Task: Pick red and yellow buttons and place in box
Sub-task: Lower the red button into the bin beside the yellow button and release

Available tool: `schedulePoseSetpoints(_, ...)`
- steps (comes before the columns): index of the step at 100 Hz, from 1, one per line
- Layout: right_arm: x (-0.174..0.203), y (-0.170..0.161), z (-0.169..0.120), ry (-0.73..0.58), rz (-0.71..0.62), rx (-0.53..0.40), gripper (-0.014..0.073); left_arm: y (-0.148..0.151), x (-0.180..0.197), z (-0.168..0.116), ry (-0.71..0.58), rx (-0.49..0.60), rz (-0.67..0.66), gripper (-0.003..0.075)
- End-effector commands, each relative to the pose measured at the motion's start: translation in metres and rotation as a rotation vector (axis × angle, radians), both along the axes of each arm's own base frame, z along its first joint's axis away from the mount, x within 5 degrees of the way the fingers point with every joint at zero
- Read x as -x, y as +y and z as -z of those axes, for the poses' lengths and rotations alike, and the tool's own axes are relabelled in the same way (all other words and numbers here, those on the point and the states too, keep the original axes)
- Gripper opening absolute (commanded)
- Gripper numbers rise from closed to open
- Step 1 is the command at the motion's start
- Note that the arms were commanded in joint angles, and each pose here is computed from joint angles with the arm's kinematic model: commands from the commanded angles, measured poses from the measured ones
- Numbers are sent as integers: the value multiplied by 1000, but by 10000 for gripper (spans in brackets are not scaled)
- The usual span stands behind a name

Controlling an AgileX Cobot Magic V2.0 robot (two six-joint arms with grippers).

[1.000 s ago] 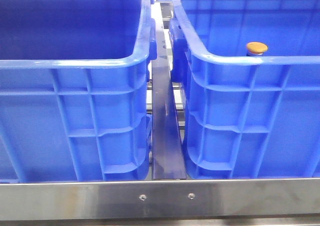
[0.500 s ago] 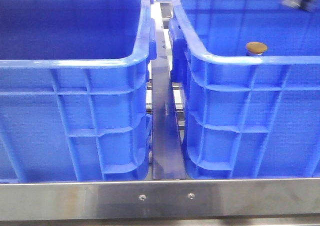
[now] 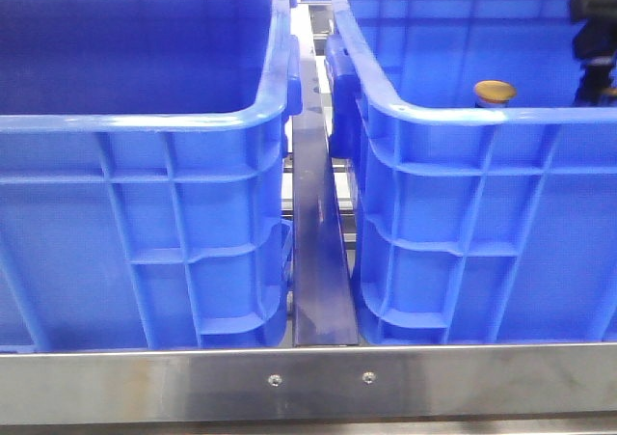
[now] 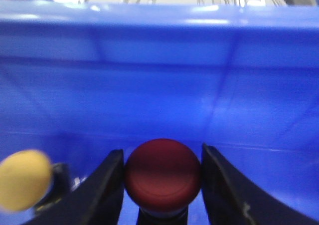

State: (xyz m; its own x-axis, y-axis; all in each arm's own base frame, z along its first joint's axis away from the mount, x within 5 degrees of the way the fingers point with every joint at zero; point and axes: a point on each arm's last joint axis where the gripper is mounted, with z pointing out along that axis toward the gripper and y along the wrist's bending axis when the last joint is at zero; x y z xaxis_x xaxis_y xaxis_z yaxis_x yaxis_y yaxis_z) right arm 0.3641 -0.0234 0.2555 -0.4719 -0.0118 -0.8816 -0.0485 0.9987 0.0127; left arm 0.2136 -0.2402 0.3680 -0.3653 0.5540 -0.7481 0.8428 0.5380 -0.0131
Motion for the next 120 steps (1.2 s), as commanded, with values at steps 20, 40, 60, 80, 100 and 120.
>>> schedulePoseSetpoints(20,-28,-7,0,-25,5,2,225,5,4,-24,-67,92,-14,651)
schedulePoseSetpoints(40,-30,-8,2,-18,12,5,227,4,4,-24,-68,93,-14,651)
schedulePoseSetpoints(60,-30,-8,2,-18,12,5,331,4,3,-25,-70,94,-15,651)
schedulePoseSetpoints(80,-29,-8,2,-17,12,5,451,4,3,-25,-70,94,-15,651)
schedulePoseSetpoints(100,-26,-7,0,-22,12,6,459,4,3,-25,-71,93,-15,651)
schedulePoseSetpoints(120,-24,-7,-6,-35,13,8,459,4,3,-25,-71,93,-15,651)
